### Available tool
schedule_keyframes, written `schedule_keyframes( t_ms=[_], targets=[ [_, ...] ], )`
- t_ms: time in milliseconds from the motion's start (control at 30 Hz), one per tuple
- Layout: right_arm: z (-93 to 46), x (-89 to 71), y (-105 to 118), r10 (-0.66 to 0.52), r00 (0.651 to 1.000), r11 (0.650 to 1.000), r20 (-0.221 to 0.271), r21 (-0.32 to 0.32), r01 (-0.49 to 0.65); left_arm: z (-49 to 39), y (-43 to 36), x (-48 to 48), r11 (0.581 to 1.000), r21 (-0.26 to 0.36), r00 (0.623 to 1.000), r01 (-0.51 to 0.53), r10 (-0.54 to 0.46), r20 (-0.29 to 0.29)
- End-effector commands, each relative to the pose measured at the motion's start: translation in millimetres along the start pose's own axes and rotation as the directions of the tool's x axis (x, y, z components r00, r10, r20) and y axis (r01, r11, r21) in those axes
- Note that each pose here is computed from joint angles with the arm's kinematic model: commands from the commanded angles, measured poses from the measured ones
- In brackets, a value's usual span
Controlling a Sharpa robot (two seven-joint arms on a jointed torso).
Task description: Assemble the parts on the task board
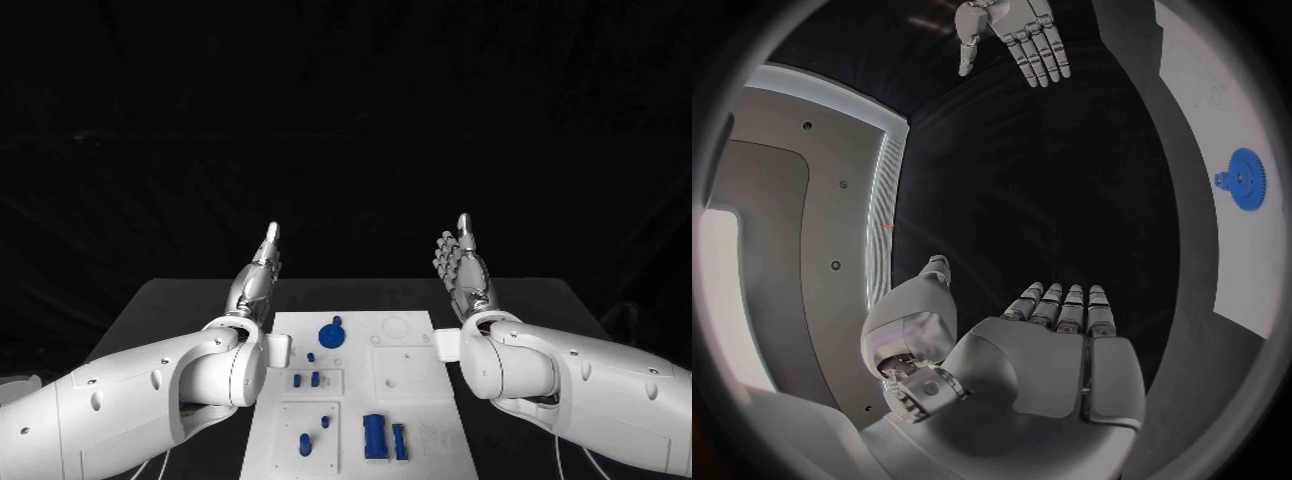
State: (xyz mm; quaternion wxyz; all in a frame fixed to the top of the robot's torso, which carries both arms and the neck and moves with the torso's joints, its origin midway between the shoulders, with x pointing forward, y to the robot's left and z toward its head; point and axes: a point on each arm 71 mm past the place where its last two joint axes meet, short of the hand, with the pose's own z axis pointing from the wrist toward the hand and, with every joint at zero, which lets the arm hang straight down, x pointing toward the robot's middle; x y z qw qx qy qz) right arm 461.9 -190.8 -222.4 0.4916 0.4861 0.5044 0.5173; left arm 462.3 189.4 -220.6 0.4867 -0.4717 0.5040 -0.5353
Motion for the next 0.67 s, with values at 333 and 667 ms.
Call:
schedule_keyframes(
  t_ms=[333,667],
  targets=[
    [-0.2,-1.6,-1.8,0.002,1.000,1.000,0.027,0.019,-0.003,-1.0,3.5,-3.0,0.999,-0.047,0.998,-0.004,0.007,0.064],
    [-0.2,-1.6,-1.8,0.002,1.000,1.000,0.027,0.019,-0.003,-1.0,3.5,-3.0,0.999,-0.047,0.998,-0.004,0.007,0.064]
  ],
)
